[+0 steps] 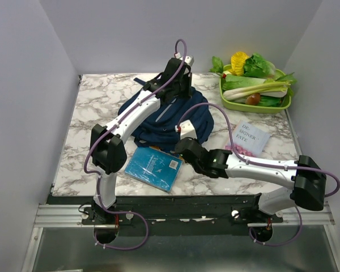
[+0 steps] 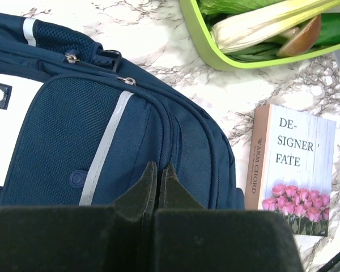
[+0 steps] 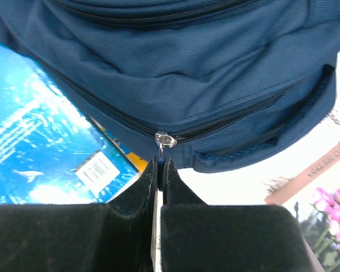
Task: Pack the student bag
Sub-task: Unzip the student bag at the center of the board, then adjust the book at the center of the board, then pick up the book from the center of the board.
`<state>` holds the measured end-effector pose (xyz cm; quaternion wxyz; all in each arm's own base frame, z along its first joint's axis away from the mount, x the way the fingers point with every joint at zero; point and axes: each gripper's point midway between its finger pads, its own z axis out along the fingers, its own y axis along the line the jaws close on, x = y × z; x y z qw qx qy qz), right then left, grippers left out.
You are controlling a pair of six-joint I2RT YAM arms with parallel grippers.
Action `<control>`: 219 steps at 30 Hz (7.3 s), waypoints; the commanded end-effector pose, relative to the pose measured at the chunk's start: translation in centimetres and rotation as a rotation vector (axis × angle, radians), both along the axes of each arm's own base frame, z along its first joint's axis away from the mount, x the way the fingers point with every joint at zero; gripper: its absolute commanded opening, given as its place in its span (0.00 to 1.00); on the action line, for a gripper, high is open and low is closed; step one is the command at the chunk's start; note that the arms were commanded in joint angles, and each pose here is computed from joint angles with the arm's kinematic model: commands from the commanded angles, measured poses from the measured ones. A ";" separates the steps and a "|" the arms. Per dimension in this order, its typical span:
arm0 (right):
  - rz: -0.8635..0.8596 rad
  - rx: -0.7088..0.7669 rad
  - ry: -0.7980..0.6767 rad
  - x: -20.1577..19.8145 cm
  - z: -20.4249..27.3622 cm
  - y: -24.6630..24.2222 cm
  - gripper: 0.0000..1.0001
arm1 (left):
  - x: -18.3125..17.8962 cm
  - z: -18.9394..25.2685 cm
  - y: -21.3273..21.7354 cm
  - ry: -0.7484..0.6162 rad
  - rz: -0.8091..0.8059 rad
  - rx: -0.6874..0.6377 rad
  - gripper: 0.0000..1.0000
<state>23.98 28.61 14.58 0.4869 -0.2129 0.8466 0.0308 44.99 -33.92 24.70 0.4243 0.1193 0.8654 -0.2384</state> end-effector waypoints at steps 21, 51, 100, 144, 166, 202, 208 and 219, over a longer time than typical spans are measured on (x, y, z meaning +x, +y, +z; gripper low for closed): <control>0.502 0.232 0.012 -1.9 0.4 15.5 0.02 | 1.6 6.8 -1.4 -0.159 0.070 -0.161 0.00; -0.186 0.523 0.024 5.6 1.9 -6.6 0.84 | -1.2 6.7 10.8 -0.468 -0.365 0.238 0.00; 0.200 0.649 0.604 -4.5 -9.4 3.7 0.79 | -20.8 -9.6 24.3 0.192 -0.847 0.311 0.50; 0.172 0.588 0.534 -5.2 -12.1 2.1 0.72 | -19.0 -18.2 13.9 0.123 -1.130 0.375 0.56; 0.188 0.495 0.405 -0.7 -8.7 5.0 0.77 | -26.9 -16.5 20.1 -0.030 -1.373 0.676 0.66; 0.302 0.691 0.665 -3.7 -10.5 5.7 0.77 | -28.8 -21.8 15.9 -0.689 -1.555 0.814 0.65; 0.370 0.769 0.759 -5.0 -10.5 7.1 0.76 | -29.6 -24.4 16.6 -0.764 -1.626 0.886 0.65; 0.620 0.989 0.774 -8.5 -4.0 7.2 0.71 | -25.5 -22.0 13.2 -0.822 -1.330 0.876 0.61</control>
